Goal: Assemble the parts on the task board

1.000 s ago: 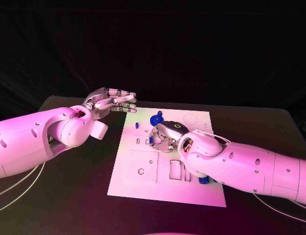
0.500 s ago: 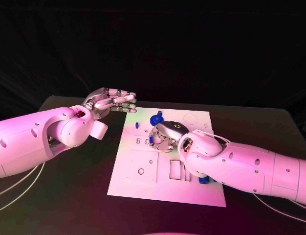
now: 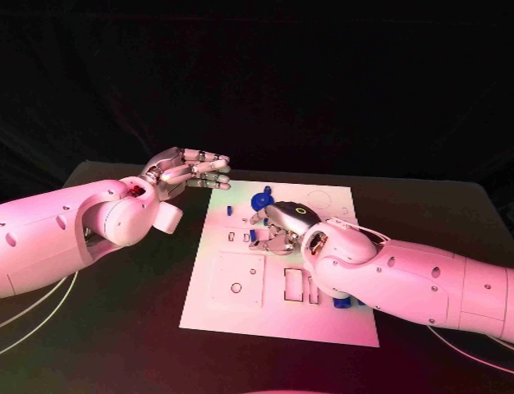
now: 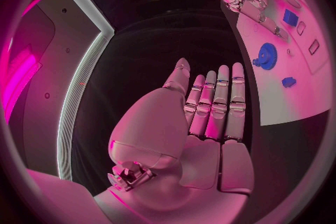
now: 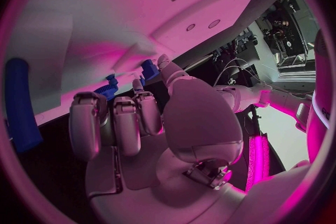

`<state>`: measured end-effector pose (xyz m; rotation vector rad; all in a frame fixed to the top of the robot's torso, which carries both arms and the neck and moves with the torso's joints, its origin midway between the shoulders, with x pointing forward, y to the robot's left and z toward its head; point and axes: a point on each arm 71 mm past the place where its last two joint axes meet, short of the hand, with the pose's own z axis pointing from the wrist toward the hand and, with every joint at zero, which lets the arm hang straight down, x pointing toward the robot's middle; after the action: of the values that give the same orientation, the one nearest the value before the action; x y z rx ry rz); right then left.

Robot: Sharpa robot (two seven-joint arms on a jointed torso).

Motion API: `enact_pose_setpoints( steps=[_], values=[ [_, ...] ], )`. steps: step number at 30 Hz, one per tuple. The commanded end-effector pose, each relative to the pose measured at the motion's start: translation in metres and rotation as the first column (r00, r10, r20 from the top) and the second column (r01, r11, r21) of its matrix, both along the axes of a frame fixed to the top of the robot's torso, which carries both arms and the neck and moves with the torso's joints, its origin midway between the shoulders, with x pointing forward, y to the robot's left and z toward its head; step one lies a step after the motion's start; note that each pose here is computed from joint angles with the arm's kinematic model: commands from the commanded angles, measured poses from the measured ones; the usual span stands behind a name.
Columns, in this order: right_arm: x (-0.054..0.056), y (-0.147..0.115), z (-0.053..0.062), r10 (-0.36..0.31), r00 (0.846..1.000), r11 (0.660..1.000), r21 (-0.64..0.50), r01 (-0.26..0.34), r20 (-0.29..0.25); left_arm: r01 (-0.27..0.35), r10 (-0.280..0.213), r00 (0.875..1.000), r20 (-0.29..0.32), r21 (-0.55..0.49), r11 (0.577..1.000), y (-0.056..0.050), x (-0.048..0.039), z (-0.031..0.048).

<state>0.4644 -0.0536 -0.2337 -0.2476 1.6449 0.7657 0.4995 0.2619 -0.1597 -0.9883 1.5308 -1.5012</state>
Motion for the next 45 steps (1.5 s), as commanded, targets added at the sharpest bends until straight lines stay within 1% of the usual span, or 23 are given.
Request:
enact_pose_setpoints(
  steps=[1, 5, 8, 10, 12, 13, 15, 16, 17, 19, 20, 21, 23, 24, 25, 27, 29, 30, 33, 37, 42, 45],
  values=[
    [-0.001, -0.005, 0.012, -0.016, 0.997, 0.992, 0.128, 0.007, 0.071, 0.037, -0.038, 0.999, 0.016, 0.046, 0.998, -0.002, 0.0006, -0.0005],
    [-0.003, -0.013, 0.024, 0.003, 0.998, 0.978, 0.207, -0.017, 0.067, 0.058, -0.061, 0.998, 0.013, 0.127, 0.990, -0.003, 0.0024, -0.0041],
    [-0.004, -0.025, 0.037, 0.035, 0.999, 0.959, 0.278, -0.045, 0.038, 0.087, -0.087, 0.996, -0.010, 0.215, 0.973, -0.005, 0.0033, -0.0088],
    [-0.004, -0.036, 0.046, 0.051, 0.999, 0.944, 0.326, -0.046, -0.007, 0.113, -0.105, 0.993, -0.045, 0.281, 0.953, -0.006, 0.0033, -0.0132],
    [-0.002, -0.048, 0.053, 0.057, 0.996, 0.927, 0.374, -0.025, -0.073, 0.145, -0.119, 0.988, -0.094, 0.362, 0.921, -0.008, 0.0032, -0.0186],
    [-0.001, -0.052, 0.055, 0.056, 0.994, 0.922, 0.387, -0.016, -0.094, 0.157, -0.123, 0.986, -0.111, 0.389, 0.908, -0.008, 0.0033, -0.0201],
    [0.001, -0.066, 0.061, 0.052, 0.986, 0.905, 0.426, 0.021, -0.159, 0.194, -0.127, 0.978, -0.168, 0.487, 0.851, -0.010, 0.0045, -0.0229],
    [0.001, -0.072, 0.064, 0.048, 0.983, 0.898, 0.439, 0.036, -0.180, 0.211, -0.127, 0.974, -0.190, 0.529, 0.822, -0.011, 0.0049, -0.0237],
    [0.001, -0.080, 0.066, 0.042, 0.979, 0.890, 0.453, 0.054, -0.199, 0.231, -0.126, 0.968, -0.216, 0.580, 0.781, -0.011, 0.0050, -0.0246],
    [0.001, -0.095, 0.072, 0.019, 0.976, 0.876, 0.475, 0.087, -0.215, 0.262, -0.116, 0.959, -0.257, 0.662, 0.702, -0.012, 0.0048, -0.0255],
    [0.001, -0.102, 0.075, 0.007, 0.976, 0.870, 0.483, 0.102, -0.219, 0.274, -0.109, 0.956, -0.273, 0.692, 0.668, -0.013, 0.0049, -0.0252],
    [0.001, -0.106, 0.077, -0.001, 0.975, 0.866, 0.488, 0.111, -0.221, 0.280, -0.105, 0.954, -0.281, 0.708, 0.649, -0.013, 0.0051, -0.0248],
    [0.000, -0.119, 0.081, -0.027, 0.974, 0.855, 0.499, 0.140, -0.227, 0.289, -0.089, 0.951, -0.295, 0.754, 0.590, -0.015, 0.0069, -0.0219],
    [0.001, -0.124, 0.082, -0.040, 0.972, 0.850, 0.504, 0.154, -0.231, 0.290, -0.082, 0.952, -0.296, 0.777, 0.559, -0.016, 0.0082, -0.0197],
    [0.001, -0.131, 0.084, -0.058, 0.970, 0.843, 0.509, 0.174, -0.235, 0.287, -0.072, 0.953, -0.294, 0.805, 0.519, -0.019, 0.0102, -0.0165],
    [0.002, -0.139, 0.085, -0.080, 0.968, 0.837, 0.512, 0.196, -0.240, 0.284, -0.063, 0.955, -0.290, 0.836, 0.469, -0.024, 0.0128, -0.0123],
    [0.002, -0.144, 0.086, -0.095, 0.966, 0.833, 0.512, 0.210, -0.241, 0.280, -0.054, 0.957, -0.286, 0.853, 0.440, -0.030, 0.0148, -0.0093],
    [0.003, -0.146, 0.087, -0.103, 0.965, 0.831, 0.512, 0.217, -0.242, 0.277, -0.051, 0.958, -0.283, 0.864, 0.421, -0.034, 0.0165, -0.0076],
    [0.004, -0.153, 0.087, -0.125, 0.962, 0.827, 0.511, 0.236, -0.242, 0.269, -0.047, 0.961, -0.272, 0.885, 0.381, -0.044, 0.0212, -0.0040],
    [0.005, -0.158, 0.087, -0.145, 0.959, 0.826, 0.504, 0.252, -0.242, 0.259, -0.047, 0.965, -0.259, 0.902, 0.345, -0.056, 0.0272, 0.0006],
    [0.006, -0.162, 0.087, -0.161, 0.957, 0.829, 0.494, 0.263, -0.241, 0.274, -0.065, 0.961, -0.267, 0.911, 0.309, -0.071, 0.0327, 0.0026],
    [0.007, -0.163, 0.087, -0.166, 0.956, 0.831, 0.488, 0.268, -0.241, 0.289, -0.086, 0.957, -0.276, 0.917, 0.274, -0.083, 0.0345, 0.0019]
  ],
)
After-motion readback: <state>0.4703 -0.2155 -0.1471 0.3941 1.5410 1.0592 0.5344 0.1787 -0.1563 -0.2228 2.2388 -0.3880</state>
